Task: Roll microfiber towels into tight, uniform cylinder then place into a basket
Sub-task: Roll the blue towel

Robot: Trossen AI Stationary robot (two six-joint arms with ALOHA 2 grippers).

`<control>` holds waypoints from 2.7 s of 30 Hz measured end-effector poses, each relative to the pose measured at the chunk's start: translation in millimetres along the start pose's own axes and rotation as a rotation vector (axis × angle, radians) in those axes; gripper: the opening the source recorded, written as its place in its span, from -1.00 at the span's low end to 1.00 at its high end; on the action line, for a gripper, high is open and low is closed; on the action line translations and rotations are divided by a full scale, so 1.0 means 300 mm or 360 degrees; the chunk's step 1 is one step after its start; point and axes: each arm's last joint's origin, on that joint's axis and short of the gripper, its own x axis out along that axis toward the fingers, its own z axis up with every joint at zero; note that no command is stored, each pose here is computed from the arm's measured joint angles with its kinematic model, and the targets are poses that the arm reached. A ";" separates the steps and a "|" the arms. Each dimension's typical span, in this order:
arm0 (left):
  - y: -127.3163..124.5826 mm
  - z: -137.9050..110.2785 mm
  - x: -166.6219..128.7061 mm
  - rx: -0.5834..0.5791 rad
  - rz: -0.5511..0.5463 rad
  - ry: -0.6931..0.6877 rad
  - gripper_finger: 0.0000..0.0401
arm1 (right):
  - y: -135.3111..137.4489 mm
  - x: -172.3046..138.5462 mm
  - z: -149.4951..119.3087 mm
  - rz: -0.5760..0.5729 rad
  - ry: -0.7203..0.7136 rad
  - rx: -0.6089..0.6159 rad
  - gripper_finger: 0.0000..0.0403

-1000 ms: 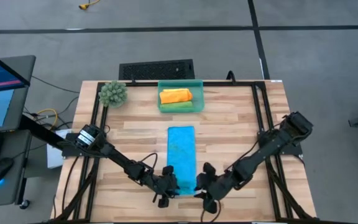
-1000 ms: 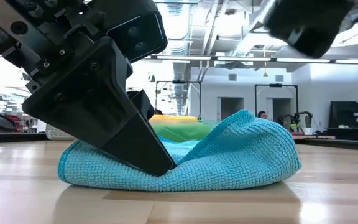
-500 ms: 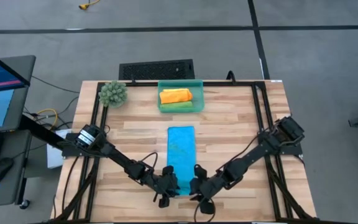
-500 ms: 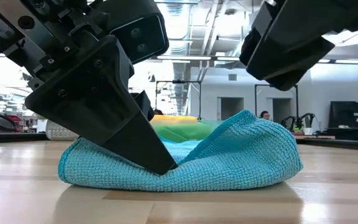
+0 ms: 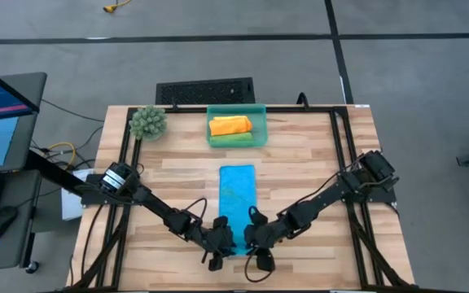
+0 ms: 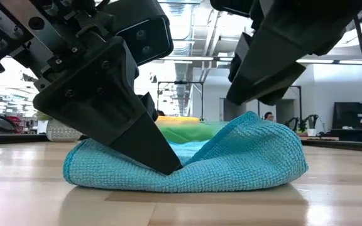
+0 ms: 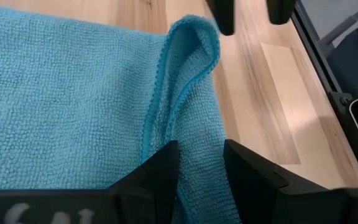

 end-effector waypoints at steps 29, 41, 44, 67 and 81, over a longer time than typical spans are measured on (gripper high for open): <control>0.008 0.003 0.001 -0.0046 -0.0015 0.0024 -0.37 | -0.078 0.063 -0.052 -0.0146 0.0197 0.0306 -0.41; 0.008 0.002 0.001 -0.0072 -0.0022 0.0040 -0.37 | -0.072 -0.037 -0.001 -0.0043 0.0251 0.0316 -0.41; 0.008 0.001 0.001 -0.0080 -0.0024 0.0046 -0.37 | -0.047 -0.097 0.004 -0.0040 0.0277 0.0257 -0.41; 0.007 -0.003 0.000 -0.0152 -0.0054 0.0085 -0.37 | 0.108 -0.053 -0.098 -0.0202 0.0343 -0.0758 -0.11; 0.006 -0.006 -0.001 -0.0156 -0.0085 0.0117 -0.37 | 0.070 0.049 -0.098 -0.0323 0.0420 -0.0959 0.19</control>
